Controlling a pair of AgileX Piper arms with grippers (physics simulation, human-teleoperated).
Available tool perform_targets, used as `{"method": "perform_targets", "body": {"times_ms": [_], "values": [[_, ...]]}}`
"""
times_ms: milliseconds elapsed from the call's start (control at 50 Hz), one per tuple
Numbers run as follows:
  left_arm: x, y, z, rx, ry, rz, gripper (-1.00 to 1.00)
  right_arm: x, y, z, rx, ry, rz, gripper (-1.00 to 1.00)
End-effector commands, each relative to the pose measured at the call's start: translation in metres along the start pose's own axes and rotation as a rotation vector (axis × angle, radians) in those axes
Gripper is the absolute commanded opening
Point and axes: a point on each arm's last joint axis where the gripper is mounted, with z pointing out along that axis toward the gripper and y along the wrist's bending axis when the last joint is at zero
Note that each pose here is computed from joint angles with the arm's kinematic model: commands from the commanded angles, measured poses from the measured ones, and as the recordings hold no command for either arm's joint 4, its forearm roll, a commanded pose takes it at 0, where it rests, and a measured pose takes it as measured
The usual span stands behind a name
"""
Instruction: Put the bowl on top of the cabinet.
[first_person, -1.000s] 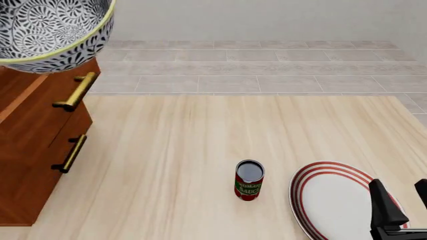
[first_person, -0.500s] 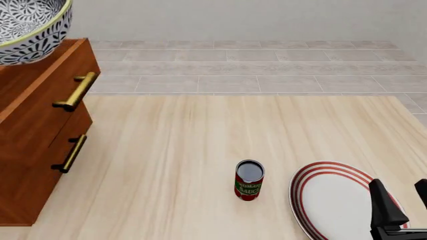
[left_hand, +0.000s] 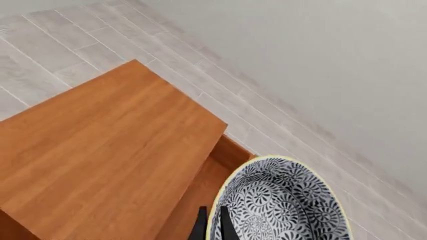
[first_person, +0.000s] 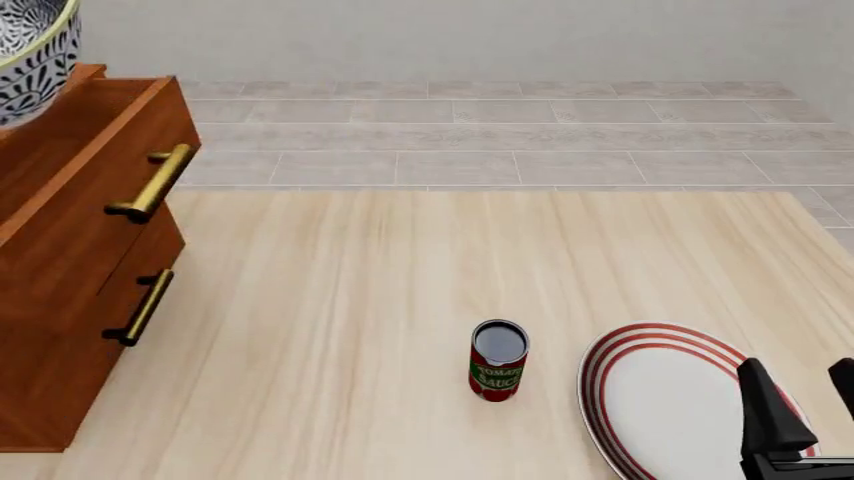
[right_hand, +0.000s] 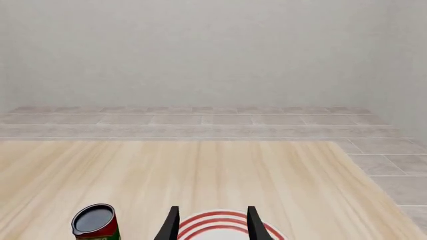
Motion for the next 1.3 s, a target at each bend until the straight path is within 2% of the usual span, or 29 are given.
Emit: {"method": "perform_targets", "body": {"times_ms": [20,240,360,380,600,620,660,700,840,1300], "values": [[-0.003,0.008,0.005,-0.043,-0.018,-0.043,-1.0,0.0,0.0,0.0,0.0,0.0,0.001,1.0],[-0.003,0.015,0.01,-0.078,-0.025,-0.069,-1.0,0.0,0.0,0.0,0.001,0.0,0.002,1.0],[-0.005,0.02,0.011,-0.104,-0.04,-0.1,-1.0,0.0,0.0,0.0,-0.001,0.001,0.0,1.0],[-0.004,0.024,0.012,-0.118,-0.044,-0.134,-1.0,0.0,0.0,0.0,-0.001,0.0,0.0,1.0],[-0.008,0.032,0.015,-0.156,-0.069,-0.148,-1.0,0.0,0.0,0.0,-0.001,0.001,-0.003,1.0],[-0.014,0.031,0.012,-0.16,-0.088,-0.12,-1.0,0.0,0.0,0.0,-0.001,0.001,-0.003,1.0],[-0.01,0.034,0.016,-0.167,-0.079,-0.158,-1.0,0.0,0.0,0.0,-0.003,0.002,-0.005,1.0],[-0.012,0.034,0.017,-0.169,-0.081,-0.14,-1.0,0.0,0.0,0.0,-0.004,0.002,-0.007,1.0],[-0.015,0.039,0.02,-0.193,-0.091,-0.145,-1.0,0.0,0.0,0.0,-0.004,0.002,-0.008,1.0],[-0.022,0.057,0.03,-0.27,-0.114,-0.188,-1.0,0.0,0.0,0.0,-0.005,0.003,-0.007,1.0]]}}
